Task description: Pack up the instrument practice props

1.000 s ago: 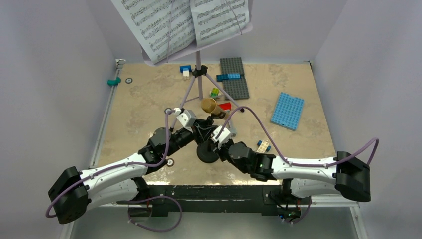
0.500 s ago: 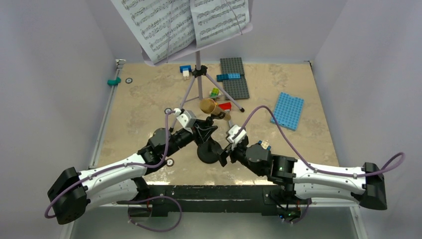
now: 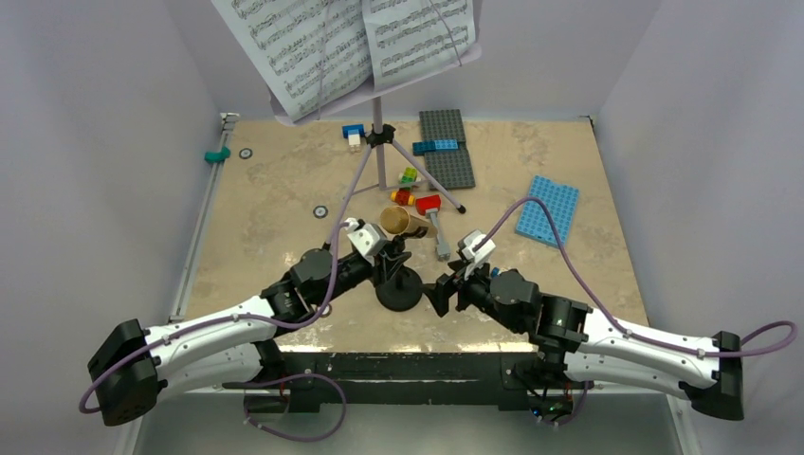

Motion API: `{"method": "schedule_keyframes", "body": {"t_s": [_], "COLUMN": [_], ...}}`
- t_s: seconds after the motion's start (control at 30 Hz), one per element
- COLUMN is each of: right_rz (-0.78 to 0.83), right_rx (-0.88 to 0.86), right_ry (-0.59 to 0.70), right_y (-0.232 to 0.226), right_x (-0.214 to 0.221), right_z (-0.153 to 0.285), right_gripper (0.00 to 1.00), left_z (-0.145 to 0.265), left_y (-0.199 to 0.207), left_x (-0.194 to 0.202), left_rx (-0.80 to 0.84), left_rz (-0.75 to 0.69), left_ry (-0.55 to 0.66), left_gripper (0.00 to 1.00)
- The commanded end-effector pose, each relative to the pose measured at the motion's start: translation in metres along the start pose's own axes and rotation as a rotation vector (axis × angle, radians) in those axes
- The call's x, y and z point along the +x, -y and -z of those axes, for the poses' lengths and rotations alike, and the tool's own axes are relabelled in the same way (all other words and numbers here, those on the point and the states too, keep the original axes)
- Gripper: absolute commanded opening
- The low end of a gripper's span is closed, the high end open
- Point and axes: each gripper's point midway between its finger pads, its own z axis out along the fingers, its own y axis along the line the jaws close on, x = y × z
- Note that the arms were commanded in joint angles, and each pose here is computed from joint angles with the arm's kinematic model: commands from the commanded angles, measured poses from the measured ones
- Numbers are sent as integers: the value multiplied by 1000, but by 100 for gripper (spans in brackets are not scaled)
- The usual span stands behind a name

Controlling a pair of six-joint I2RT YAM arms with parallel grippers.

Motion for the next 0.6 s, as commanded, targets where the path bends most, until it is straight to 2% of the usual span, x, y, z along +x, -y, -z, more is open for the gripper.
{"method": "schedule_keyframes", "body": {"t_s": [0.0,0.23,0.47,0.57], "right_rz": [-39,-57,-61,-65], "right_rx": [7,34,48,47], "right_ry": [-21,-27,-17,-17], "right_y": [3,11,18,17], "right_x": [12,18,19,18], "right_z": [1,7,15,15], "right_gripper": [84,83,83,83], "left_z": [5,-3,-2,1], "left_y": [-11,-7,-3,0], "left_x": [38,73,69,57], "left_rx": [-53,-37,-26,-10], "left_rz": [-10,58,103,110], "left_ry": [-106,-131,-79,-47], "left_gripper": [0,0,0,19]}}
